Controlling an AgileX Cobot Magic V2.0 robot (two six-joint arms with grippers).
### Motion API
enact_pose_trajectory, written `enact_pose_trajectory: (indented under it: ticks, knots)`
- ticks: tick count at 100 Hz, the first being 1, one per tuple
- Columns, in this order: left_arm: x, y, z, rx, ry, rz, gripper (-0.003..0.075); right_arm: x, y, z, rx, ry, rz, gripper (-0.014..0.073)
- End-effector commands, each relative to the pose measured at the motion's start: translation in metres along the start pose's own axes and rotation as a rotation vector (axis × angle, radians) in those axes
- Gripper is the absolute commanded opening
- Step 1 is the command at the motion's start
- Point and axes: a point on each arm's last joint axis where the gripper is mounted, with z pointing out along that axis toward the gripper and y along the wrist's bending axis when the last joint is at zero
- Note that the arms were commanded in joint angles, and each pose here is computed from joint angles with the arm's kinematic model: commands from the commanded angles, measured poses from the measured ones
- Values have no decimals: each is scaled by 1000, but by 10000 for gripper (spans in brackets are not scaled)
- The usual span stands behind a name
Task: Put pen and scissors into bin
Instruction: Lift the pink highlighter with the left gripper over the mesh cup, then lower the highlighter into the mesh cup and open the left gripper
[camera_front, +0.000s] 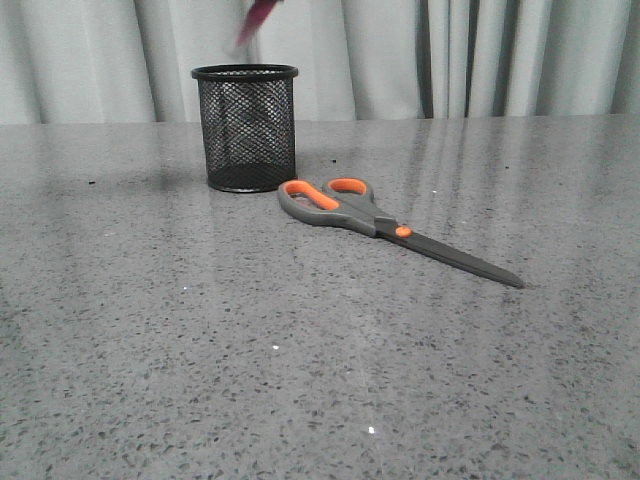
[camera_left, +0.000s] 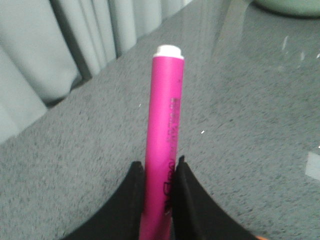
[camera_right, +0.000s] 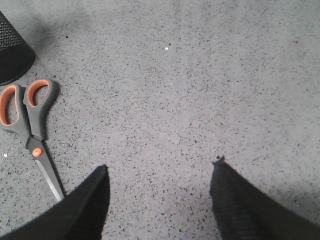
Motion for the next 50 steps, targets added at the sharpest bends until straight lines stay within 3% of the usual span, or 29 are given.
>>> enact_pose_trajectory:
  ticks: [1,34,41,50]
  knots:
    - [-22,-1,-9,-25,-83,-14,-19,-17,0,-5,11,-96,-15,400]
    - [-16,1,-4,-29,-66,-17,0,-17,0,-5,11,-96,-15,400]
    - [-16,1,-4,-25,-66,-17,69,-17,0,-5,11,-96,-15,400]
    - [-16,1,-4,-23,-67,-18,216,-17,0,-5,11,-96,-15,400]
